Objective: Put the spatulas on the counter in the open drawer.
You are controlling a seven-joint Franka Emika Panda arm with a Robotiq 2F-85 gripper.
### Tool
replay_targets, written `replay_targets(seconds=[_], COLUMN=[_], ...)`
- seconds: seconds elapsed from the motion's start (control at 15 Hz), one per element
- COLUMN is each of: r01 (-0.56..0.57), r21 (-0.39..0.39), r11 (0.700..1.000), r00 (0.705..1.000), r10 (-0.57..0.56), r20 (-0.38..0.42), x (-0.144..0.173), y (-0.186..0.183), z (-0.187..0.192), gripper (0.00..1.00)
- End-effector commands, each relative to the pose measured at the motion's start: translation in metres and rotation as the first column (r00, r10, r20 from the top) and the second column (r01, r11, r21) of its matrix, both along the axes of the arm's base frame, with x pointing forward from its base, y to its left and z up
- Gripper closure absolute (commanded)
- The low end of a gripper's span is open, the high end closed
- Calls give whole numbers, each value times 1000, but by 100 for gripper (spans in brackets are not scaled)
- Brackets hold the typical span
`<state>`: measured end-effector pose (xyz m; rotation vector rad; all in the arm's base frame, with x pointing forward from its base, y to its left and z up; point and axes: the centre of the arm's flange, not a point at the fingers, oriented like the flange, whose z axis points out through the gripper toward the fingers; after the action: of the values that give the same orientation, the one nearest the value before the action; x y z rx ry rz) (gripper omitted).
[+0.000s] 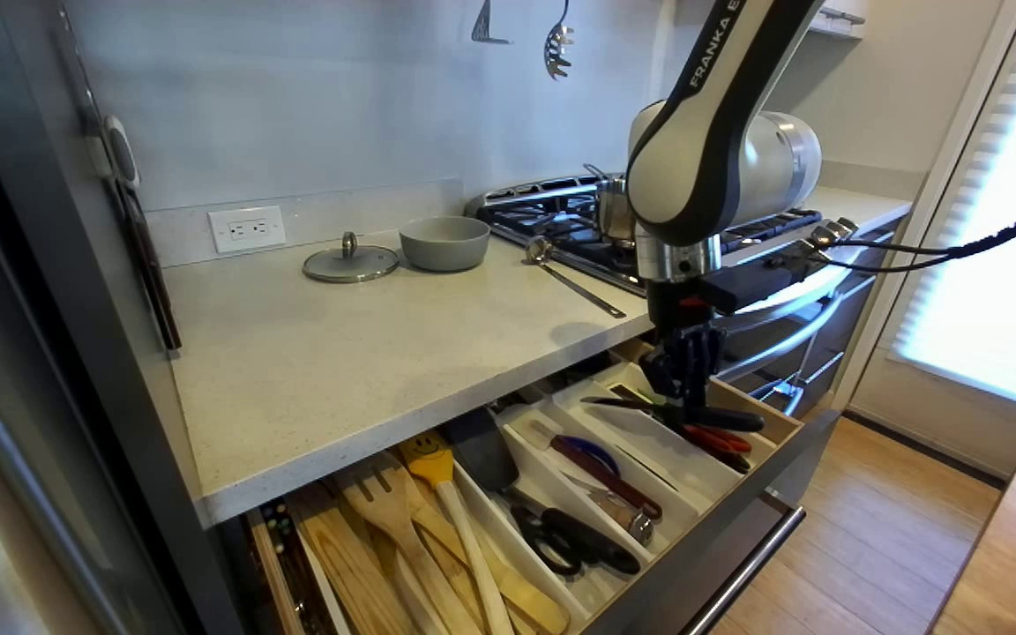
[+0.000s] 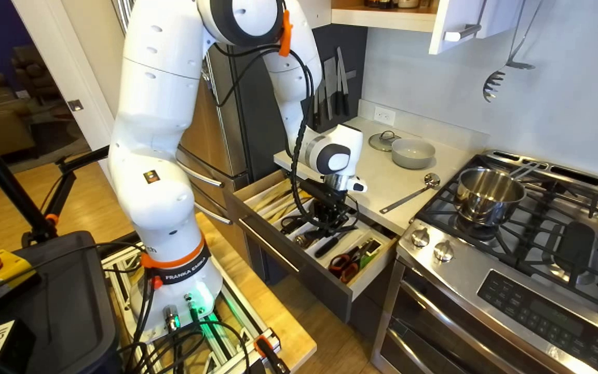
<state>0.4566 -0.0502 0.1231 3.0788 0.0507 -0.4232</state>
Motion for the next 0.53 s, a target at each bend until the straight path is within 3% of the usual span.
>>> replay_targets(seconds=[0.0, 0.47], r01=[32, 40], r21=[34, 60], r11=[999, 997], r00=[999, 997], r10=[-33, -45], r20=[33, 68], x=[8, 20], y=[-6, -9], z=[-24, -51], gripper=[93, 93])
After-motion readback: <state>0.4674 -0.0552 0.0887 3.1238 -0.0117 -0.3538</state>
